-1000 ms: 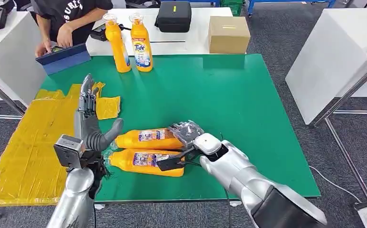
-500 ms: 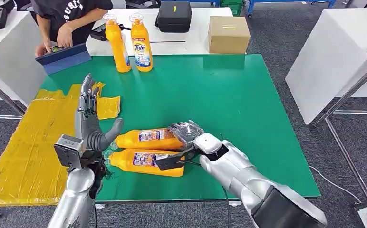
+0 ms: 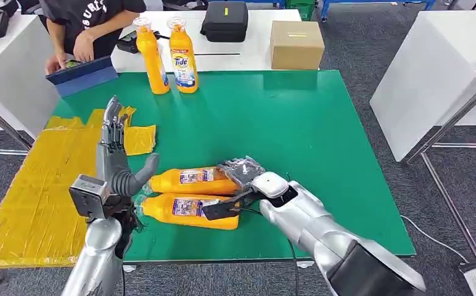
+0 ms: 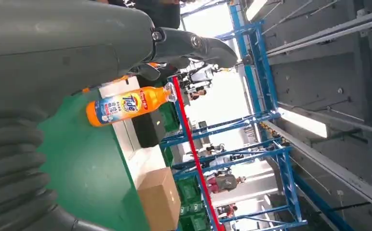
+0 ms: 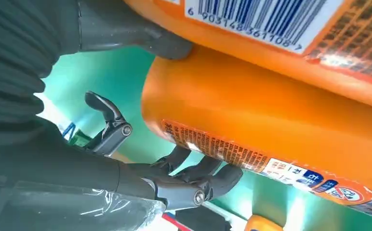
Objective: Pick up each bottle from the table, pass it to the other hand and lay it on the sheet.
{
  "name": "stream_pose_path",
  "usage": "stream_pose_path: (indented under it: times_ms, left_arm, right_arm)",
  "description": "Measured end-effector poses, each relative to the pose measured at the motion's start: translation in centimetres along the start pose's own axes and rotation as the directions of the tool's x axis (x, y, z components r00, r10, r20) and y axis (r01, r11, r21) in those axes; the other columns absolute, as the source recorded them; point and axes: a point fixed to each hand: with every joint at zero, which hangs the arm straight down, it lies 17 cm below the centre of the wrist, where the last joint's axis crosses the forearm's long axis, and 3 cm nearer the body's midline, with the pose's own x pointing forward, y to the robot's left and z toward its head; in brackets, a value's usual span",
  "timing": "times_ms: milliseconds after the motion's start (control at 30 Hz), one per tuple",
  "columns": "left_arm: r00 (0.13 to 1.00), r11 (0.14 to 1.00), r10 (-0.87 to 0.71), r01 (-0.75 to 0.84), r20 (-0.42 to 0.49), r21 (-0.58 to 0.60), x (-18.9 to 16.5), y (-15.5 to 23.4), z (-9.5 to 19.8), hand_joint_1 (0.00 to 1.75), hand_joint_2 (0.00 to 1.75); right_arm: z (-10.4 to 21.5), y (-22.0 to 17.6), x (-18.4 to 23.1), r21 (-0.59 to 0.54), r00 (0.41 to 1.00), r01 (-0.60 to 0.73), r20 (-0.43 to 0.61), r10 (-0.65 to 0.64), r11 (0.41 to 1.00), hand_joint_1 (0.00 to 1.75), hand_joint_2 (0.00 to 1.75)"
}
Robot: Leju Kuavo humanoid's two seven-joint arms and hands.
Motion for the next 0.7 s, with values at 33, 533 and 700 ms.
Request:
stream_pose_path:
  times_ms: [33,533,700]
  left_arm:
    - [1.000,1.000,0.000,0.000,-0.001,0.003,-0.02,0.10,-0.02,0.00,1.75]
    - [1.000,1.000,0.001,-0.001,-0.010,0.016,-0.37,0.46,0.40,0.00,1.75]
    - [1.000,1.000,0.000,0.001,-0.011,0.019,-0.46,0.60,0.52,0.00,1.75]
  right_arm:
    - [0.00,-0.02,0.04,0.000,1.000,0.001,0.002,-0.001,1.000,1.71,1.75]
    - [0.16,0.12,0.31,0.006,0.999,-0.018,0.031,0.017,1.000,1.69,1.75]
    - [0.22,0.16,0.47,0.011,0.999,-0.027,0.044,0.026,1.000,1.71,1.75]
